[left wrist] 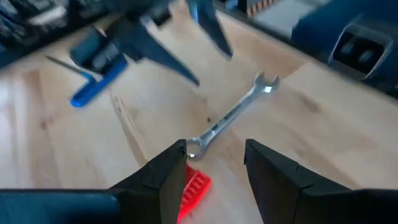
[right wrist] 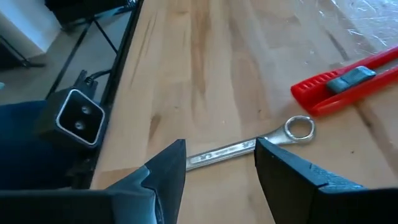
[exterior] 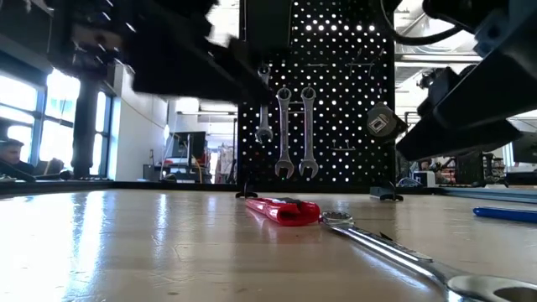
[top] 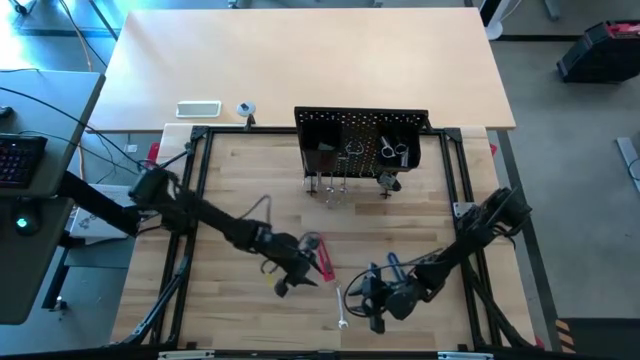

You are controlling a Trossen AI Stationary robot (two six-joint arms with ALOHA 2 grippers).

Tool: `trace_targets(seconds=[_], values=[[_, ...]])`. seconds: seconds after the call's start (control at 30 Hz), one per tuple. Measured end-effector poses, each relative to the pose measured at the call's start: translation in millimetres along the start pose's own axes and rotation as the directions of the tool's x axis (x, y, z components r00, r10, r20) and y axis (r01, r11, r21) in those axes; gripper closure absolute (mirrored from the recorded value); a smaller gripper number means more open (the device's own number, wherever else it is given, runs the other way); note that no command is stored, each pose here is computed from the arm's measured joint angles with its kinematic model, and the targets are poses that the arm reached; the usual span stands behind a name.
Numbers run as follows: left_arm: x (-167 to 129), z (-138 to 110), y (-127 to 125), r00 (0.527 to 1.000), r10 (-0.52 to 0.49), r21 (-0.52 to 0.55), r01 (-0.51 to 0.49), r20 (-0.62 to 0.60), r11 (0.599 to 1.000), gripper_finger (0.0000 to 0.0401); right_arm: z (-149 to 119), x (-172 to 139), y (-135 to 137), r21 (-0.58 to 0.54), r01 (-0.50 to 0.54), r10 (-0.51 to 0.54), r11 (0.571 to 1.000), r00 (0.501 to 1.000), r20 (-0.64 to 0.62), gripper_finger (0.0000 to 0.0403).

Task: Hang tools onto peg board
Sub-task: Hang the wrench on the peg board

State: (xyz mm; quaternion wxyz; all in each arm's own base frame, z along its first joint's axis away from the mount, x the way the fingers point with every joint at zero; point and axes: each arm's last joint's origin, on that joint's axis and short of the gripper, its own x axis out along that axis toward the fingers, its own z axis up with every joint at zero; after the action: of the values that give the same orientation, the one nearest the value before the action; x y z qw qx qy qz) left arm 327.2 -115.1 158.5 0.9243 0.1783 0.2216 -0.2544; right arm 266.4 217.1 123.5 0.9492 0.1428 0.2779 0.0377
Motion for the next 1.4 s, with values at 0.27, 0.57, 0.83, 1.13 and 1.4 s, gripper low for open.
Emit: trace_targets(seconds=[0.27, 0.57, 0.83, 1.13, 1.4], values=[[50, 5, 6, 0.987, -0.102, 0.116, 0.117, -0.124, 0.986, 0.0245, -6, -6, 10, 0.036, -0.035, 0.035, 0.999, 0.999, 0.000, 0.0217], [86, 7, 11, 0.964, -0.192, 0.202, 0.228, -0.184, 0.952, 0.0245, -16, -11, 16, 0.061, -0.014, 0.016, 0.998, 1.000, -0.026, 0.0217], [104, 0, 25, 0.960, -0.193, 0.210, 0.236, -0.205, 0.949, 0.0246, -20, -15, 19, 0.083, -0.011, 0.014, 0.996, 0.999, -0.031, 0.0217], [109, -8, 28, 0.924, -0.276, 0.198, 0.332, -0.263, 0.922, 0.0352, -20, -14, 18, 0.084, 0.002, -0.001, 0.996, 1.000, -0.019, 0.0217], [106, -9, 31, 0.927, -0.204, 0.180, 0.269, -0.315, 0.946, 0.0399, -18, -14, 17, 0.091, 0.010, -0.009, 0.996, 1.000, -0.014, 0.0217]])
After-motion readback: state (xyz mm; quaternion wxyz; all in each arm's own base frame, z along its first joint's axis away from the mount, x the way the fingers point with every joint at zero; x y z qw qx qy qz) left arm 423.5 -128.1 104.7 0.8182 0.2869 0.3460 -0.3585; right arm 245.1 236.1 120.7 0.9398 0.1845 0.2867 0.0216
